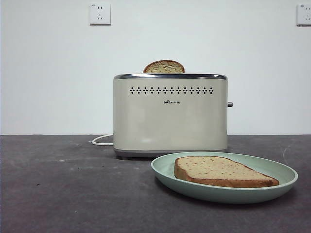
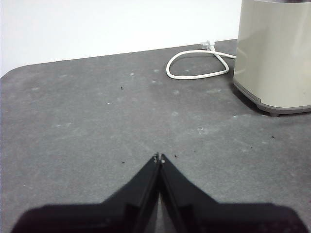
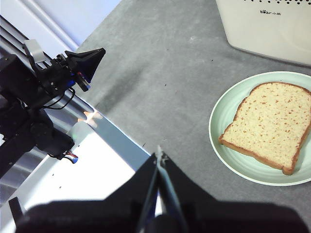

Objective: Take the bread from the toaster,put the bread on the plate,put the plate on the table

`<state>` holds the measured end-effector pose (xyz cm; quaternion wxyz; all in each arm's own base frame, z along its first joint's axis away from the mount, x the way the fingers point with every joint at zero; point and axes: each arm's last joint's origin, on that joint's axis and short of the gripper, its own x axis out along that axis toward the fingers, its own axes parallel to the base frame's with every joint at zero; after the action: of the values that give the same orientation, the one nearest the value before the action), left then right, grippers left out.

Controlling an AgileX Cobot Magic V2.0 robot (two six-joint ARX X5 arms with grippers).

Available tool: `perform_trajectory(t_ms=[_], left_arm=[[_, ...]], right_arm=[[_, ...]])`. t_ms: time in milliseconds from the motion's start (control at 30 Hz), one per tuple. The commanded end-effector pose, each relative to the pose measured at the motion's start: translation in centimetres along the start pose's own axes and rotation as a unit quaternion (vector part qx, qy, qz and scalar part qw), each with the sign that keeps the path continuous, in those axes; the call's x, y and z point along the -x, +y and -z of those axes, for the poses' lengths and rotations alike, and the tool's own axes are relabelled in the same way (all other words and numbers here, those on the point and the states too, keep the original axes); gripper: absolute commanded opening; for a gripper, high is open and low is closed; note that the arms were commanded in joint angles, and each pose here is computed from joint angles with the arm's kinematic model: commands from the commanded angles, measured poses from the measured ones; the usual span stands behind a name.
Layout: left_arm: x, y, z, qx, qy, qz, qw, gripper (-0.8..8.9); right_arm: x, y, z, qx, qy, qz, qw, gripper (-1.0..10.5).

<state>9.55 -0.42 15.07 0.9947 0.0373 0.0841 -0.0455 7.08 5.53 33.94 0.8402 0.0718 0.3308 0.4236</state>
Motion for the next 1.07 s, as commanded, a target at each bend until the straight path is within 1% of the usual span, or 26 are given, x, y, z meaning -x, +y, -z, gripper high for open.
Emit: perform_trajectory(t_ms=[33, 67, 100, 167, 200, 267, 367, 433, 500, 567, 600, 633, 700, 733, 800, 833, 867, 967, 1067], left_arm=[[-0.1, 0.0, 0.3, 0.004, 0.004, -0.003, 1.0, -0.04], [-0.1, 0.0, 0.3, 0.004, 0.004, -0.003, 1.0, -0.04], [-0.1, 0.0, 0.3, 0.004, 0.004, -0.003, 1.0, -0.04], [-0.1, 0.0, 0.3, 0.004, 0.004, -0.003, 1.0, -0.04], [-0.1, 0.0, 0.3, 0.004, 0.004, -0.003, 1.0, -0.04], [-0.1, 0.0, 0.3, 0.004, 0.004, -0.004, 1.0, -0.04], [-0.1, 0.0, 0.3, 0.004, 0.004, -0.003, 1.0, -0.04], [-0.1, 0.0, 0.3, 0.004, 0.004, -0.003, 1.0, -0.04], [-0.1, 0.0, 0.3, 0.004, 0.004, -0.004, 1.0, -0.04], [-0.1, 0.0, 0.3, 0.004, 0.004, -0.003, 1.0, -0.04], [-0.1, 0.0, 0.3, 0.004, 0.004, -0.003, 1.0, -0.04], [-0.1, 0.0, 0.3, 0.004, 0.004, -0.003, 1.0, -0.04], [-0.1, 0.0, 0.3, 0.004, 0.004, -0.003, 1.0, -0.04], [-0.1, 0.0, 0.3, 0.004, 0.004, -0.003, 1.0, -0.04], [-0.1, 0.0, 0.3, 0.004, 0.004, -0.003, 1.0, -0.04], [-0.1, 0.0, 0.3, 0.004, 0.004, -0.003, 1.0, -0.04], [-0.1, 0.0, 0.3, 0.004, 0.004, -0.004, 1.0, -0.04], [-0.1, 0.0, 0.3, 0.004, 0.004, -0.003, 1.0, -0.04], [-0.1, 0.0, 0.3, 0.004, 0.004, -0.003, 1.0, -0.04]], right_arm=[[0.0, 0.0, 0.0, 0.001, -0.003, 0.0, 1.0, 0.0], [0.0, 0.0, 0.0, 0.005, -0.003, -0.001, 1.0, 0.0], [0.0, 0.0, -0.1, 0.039, -0.009, 0.004, 0.999, 0.0], [0.5, -0.2, -0.3, 0.082, -0.036, 0.04, 0.995, 0.0], [0.9, -0.3, -0.4, 0.102, -0.055, 0.066, 0.991, 0.0], [1.8, -0.5, -0.5, 0.131, -0.093, 0.101, 0.982, 0.0], [3.3, -0.7, -0.5, 0.128, -0.154, 0.161, 0.967, 0.0], [4.1, -0.9, -0.2, 0.133, -0.184, 0.206, 0.952, 0.0], [4.5, -1.1, 0.3, 0.156, -0.212, 0.247, 0.933, 0.0], [4.3, -1.5, 1.1, 0.181, -0.237, 0.27, 0.916, 0.0], [3.9, -1.9, 1.7, 0.188, -0.253, 0.275, 0.909, 0.0], [3.5, -2.2, 2.2, 0.19, -0.266, 0.276, 0.904, 0.0], [2.1, -3.6, 3.7, 0.182, -0.291, 0.274, 0.898, 0.0], [1.4, -4.3, 4.4, 0.174, -0.3, 0.28, 0.895, 0.0], [-0.2, -6.1, 6.0, 0.154, -0.312, 0.313, 0.884, 0.0], [-0.9, -6.8, 6.7, 0.147, -0.313, 0.324, 0.88, 0.0], [-1.8, -7.6, 7.5, 0.14, -0.311, 0.329, 0.88, 0.0], [-3.8, -9.1, 9.5, 0.13, -0.297, 0.32, 0.89, 0.0], [-5.1, -10.1, 11.0, 0.126, -0.283, 0.311, 0.898, 0.0]])
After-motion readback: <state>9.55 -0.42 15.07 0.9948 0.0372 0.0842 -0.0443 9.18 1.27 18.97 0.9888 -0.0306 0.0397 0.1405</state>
